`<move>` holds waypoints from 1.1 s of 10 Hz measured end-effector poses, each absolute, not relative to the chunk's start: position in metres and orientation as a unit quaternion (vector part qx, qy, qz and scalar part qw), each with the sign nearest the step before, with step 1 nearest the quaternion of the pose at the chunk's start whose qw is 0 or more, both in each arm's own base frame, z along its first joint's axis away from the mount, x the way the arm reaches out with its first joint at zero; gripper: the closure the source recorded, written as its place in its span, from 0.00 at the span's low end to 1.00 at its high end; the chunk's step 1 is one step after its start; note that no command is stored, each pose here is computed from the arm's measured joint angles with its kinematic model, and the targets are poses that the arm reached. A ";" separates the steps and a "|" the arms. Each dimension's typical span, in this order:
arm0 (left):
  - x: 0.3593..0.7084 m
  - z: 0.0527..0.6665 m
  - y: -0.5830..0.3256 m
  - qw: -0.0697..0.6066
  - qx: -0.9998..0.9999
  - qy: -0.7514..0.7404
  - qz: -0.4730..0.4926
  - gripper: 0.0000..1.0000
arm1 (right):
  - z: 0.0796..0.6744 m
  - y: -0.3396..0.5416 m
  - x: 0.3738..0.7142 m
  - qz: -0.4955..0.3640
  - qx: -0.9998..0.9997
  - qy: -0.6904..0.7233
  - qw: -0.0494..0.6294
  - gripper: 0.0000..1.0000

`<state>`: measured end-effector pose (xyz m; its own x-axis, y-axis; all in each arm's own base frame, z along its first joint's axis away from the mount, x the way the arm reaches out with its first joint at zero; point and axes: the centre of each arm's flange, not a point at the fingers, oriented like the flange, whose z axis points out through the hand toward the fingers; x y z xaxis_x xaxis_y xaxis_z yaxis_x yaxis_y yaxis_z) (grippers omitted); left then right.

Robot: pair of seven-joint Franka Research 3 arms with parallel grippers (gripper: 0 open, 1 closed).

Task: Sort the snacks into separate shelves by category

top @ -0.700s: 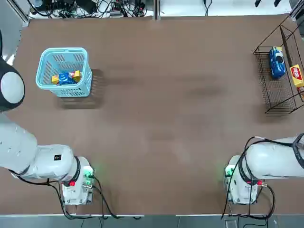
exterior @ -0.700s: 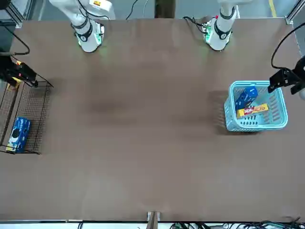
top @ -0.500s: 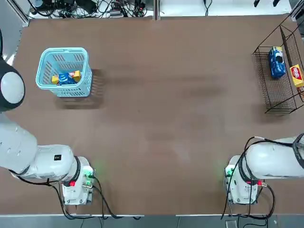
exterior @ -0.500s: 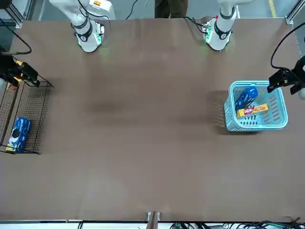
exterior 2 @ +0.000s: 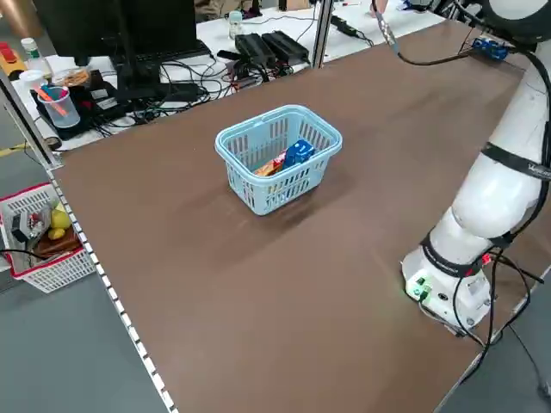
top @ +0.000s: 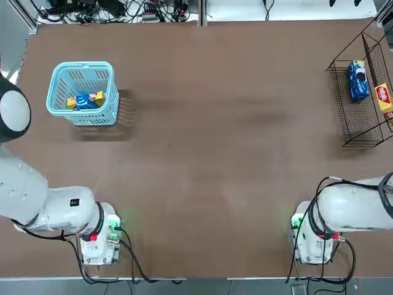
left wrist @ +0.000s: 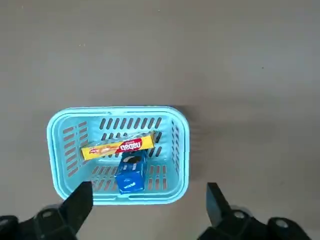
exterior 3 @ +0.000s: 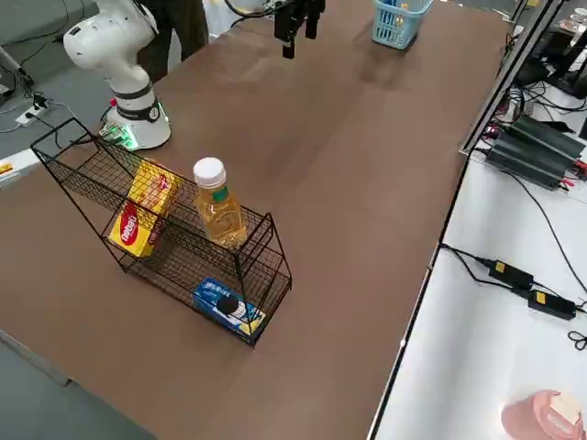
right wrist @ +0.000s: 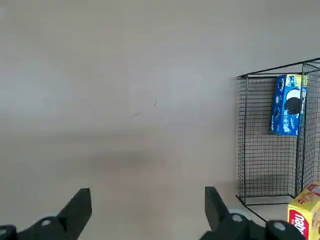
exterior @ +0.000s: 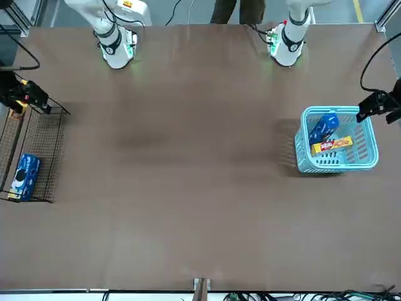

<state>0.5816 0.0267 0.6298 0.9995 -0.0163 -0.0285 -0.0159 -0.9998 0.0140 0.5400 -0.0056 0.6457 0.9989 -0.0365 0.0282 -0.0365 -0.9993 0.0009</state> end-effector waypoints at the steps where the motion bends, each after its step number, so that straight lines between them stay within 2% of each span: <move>1: 0.582 0.619 0.038 0.010 1.000 0.002 -0.025 0.00 | 0.646 -0.008 0.538 0.007 1.000 -0.020 0.000 0.00; 6: 0.584 0.539 0.063 0.015 0.999 0.025 -0.030 0.00 | 0.649 -0.008 0.542 0.025 1.000 -0.016 -0.001 0.00; 9: 0.561 0.486 0.072 0.012 0.999 0.038 -0.023 0.00 | 0.620 -0.005 0.550 0.026 1.000 -0.012 -0.001 0.00; 11: 0.533 0.450 0.077 0.008 0.999 0.047 -0.011 0.00 | 0.617 0.000 0.551 0.026 1.000 -0.007 -0.001 0.00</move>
